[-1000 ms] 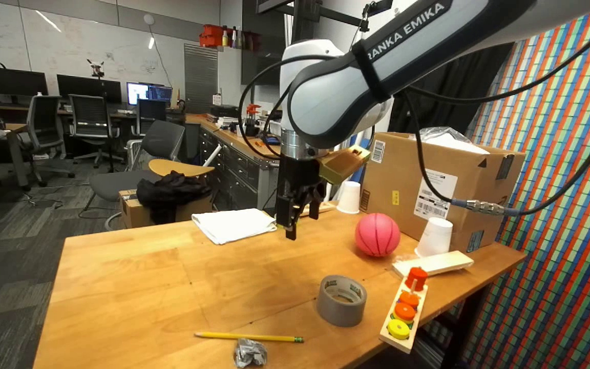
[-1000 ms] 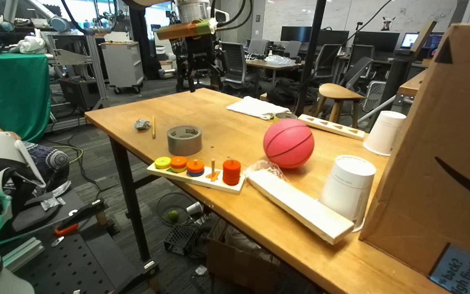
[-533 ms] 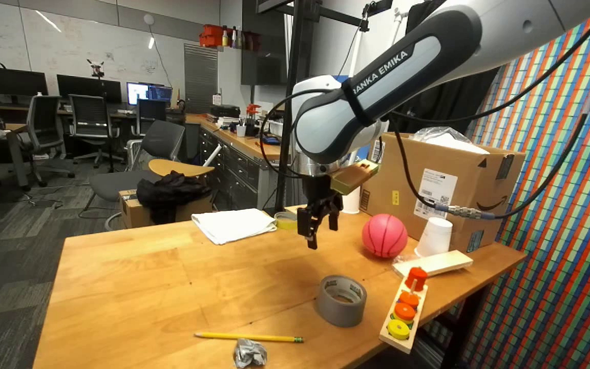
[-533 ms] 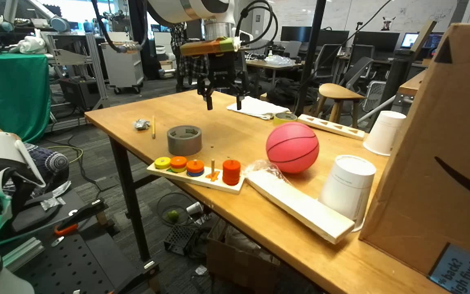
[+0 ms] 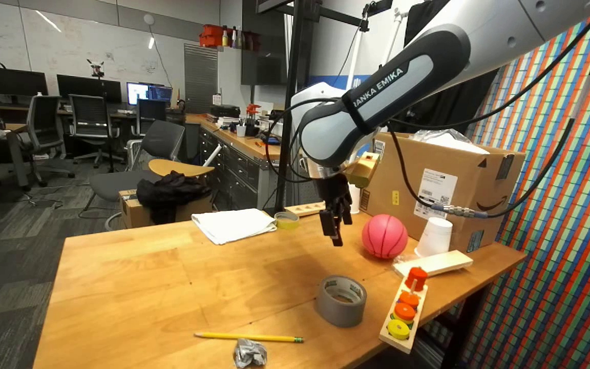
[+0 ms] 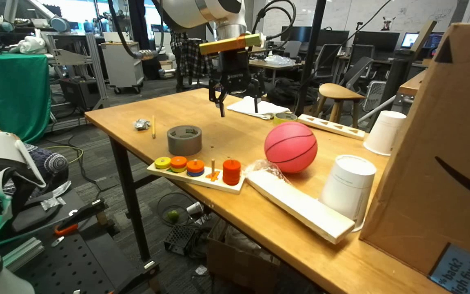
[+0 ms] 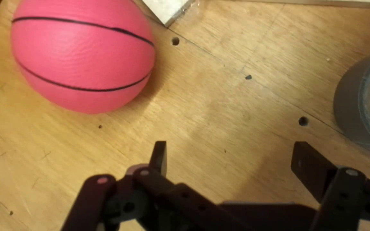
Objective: Push the ball to the right
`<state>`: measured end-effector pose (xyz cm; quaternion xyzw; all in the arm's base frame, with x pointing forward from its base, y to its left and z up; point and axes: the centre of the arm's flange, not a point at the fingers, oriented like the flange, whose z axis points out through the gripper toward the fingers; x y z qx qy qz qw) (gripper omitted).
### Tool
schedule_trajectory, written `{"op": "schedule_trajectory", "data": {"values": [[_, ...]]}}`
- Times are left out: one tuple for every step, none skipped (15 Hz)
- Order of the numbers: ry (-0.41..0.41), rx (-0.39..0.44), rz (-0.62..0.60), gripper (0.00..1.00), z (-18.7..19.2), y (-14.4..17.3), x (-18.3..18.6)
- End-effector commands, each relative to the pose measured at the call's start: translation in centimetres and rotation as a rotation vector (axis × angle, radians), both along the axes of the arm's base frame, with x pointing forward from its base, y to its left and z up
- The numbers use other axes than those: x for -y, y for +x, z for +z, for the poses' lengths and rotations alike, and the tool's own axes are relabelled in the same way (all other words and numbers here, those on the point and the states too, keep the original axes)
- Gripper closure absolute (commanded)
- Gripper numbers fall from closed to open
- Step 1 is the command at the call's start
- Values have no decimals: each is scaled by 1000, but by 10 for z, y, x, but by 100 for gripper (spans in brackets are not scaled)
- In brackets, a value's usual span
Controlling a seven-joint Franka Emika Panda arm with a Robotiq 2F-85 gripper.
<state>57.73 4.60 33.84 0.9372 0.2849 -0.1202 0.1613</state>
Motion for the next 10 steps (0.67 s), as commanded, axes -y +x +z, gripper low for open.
{"op": "schedule_trajectory", "data": {"values": [[-22, -72, 36, 0, -6, 15, 16], [-15, -89, 38, 0, -11, 13, 20], [-17, -106, 37, 0, -17, 11, 24], [-13, -125, 42, 0, -24, 9, 29], [-13, -146, 54, 0, -29, 7, 34], [-11, -167, 69, 0, -35, 5, 41], [-7, -188, 84, 0, -38, 3, 47], [0, -204, 105, 0, -40, 1, 54], [0, -217, 132, 0, -41, -1, 60], [-1, -231, 161, 0, -41, -3, 64]]}}
